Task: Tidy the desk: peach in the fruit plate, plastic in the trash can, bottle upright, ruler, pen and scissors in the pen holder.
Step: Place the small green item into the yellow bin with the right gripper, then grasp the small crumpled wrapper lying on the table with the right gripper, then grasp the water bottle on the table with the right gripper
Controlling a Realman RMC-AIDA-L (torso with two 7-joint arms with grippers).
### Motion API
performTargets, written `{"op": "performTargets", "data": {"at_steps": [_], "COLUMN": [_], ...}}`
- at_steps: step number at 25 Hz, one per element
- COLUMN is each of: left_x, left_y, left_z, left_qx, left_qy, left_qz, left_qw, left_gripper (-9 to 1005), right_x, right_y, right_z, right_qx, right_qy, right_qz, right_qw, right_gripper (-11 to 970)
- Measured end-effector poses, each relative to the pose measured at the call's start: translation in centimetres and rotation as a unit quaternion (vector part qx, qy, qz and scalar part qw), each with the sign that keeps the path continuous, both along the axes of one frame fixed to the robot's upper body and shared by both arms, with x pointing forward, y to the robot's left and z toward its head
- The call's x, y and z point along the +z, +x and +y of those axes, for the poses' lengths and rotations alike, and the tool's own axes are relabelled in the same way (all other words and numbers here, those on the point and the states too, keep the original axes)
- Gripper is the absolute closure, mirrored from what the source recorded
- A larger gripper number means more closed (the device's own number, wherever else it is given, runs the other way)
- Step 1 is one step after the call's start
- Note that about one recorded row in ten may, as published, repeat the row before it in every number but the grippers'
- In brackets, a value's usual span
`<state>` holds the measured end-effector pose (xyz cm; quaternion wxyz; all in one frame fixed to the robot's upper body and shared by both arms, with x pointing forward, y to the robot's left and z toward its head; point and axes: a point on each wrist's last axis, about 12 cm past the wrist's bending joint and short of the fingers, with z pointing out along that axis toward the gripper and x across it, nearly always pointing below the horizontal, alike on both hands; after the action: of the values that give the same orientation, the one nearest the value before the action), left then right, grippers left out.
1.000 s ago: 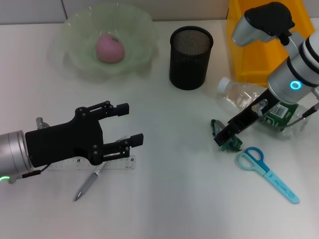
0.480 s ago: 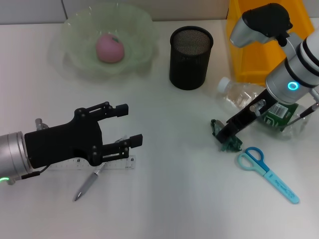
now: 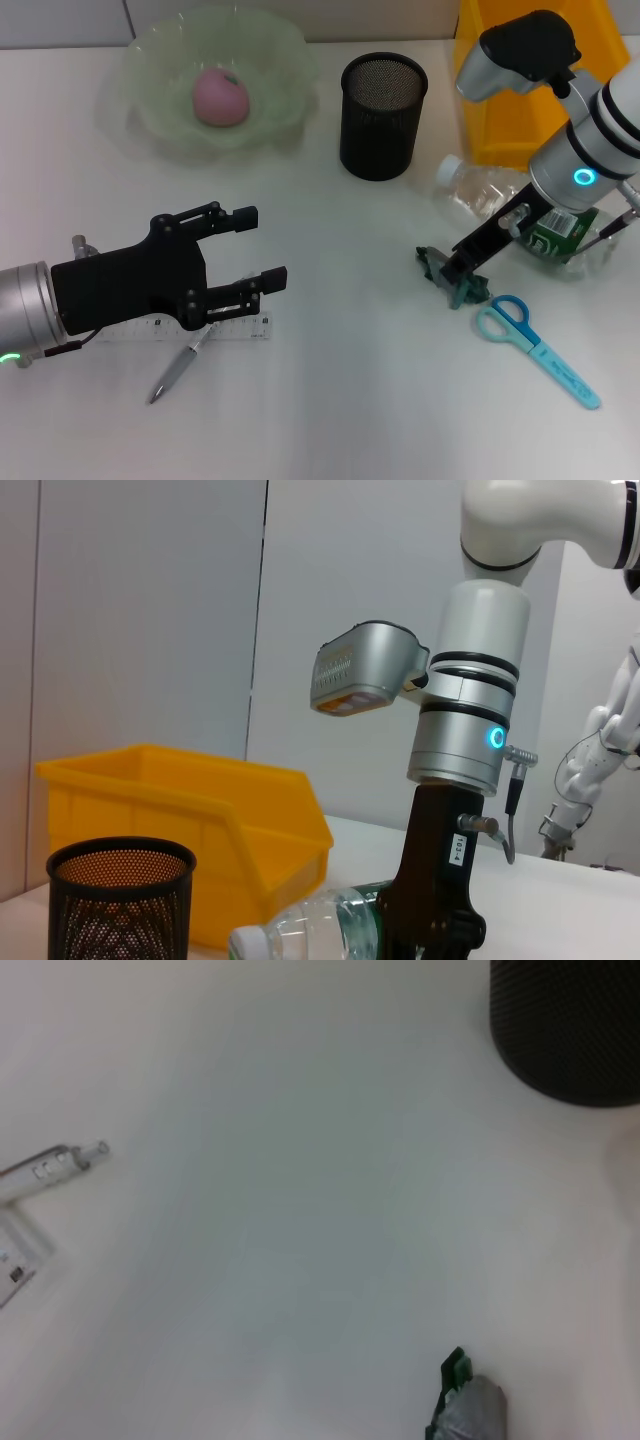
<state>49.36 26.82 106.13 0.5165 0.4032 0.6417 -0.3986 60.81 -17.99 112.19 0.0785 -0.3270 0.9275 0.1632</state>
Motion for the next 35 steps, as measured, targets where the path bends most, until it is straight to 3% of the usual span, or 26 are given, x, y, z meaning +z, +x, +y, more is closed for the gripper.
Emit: {"op": "performTargets", "data": {"at_steps": [12, 17, 21, 24, 25, 26, 31, 35], "left_x": [0.0, 0.1, 0.0, 0.0, 0.0, -0.1, 0.0, 0.1], "left_y": [0.1, 0.1, 0.1, 0.2, 0.2, 0.3, 0.5, 0.6], "left_z": [0.0, 0.0, 0.1, 0.0, 0.1, 0.1, -0.1, -0.2], "left_qx": [0.001, 0.002, 0.005, 0.008, 0.009, 0.01, 0.01, 0.009], "left_qy": [0.003, 0.002, 0.004, 0.005, 0.005, 0.006, 0.007, 0.007], "left_qz": [-0.011, -0.012, -0.012, -0.012, -0.012, -0.012, -0.013, -0.015], "left_qw": [1.0, 1.0, 1.0, 1.0, 1.0, 1.0, 1.0, 1.0], "left_gripper": [225, 225, 225, 225, 225, 225, 225, 226], "right_x": [1.5, 2.5, 3.0, 3.2, 3.1, 3.1, 2.3, 0.5], "right_y": [-1.0, -2.4, -3.5, -4.6, -5.4, -5.4, -7.2, -7.6], "right_z": [-1.5, -3.9, -6.7, -9.3, -10.9, -10.9, -14.4, -16.2], "right_qx": [0.0, -0.009, -0.037, -0.059, -0.075, -0.075, -0.11, -0.154], "right_qy": [0.079, 0.148, 0.224, 0.296, 0.338, 0.338, 0.412, 0.433], "right_qz": [-0.045, -0.082, -0.124, -0.169, -0.201, -0.201, -0.308, -0.39], "right_qw": [0.996, 0.985, 0.966, 0.938, 0.916, 0.916, 0.851, 0.798], "right_gripper": [793, 792, 793, 793, 793, 793, 792, 792]}}
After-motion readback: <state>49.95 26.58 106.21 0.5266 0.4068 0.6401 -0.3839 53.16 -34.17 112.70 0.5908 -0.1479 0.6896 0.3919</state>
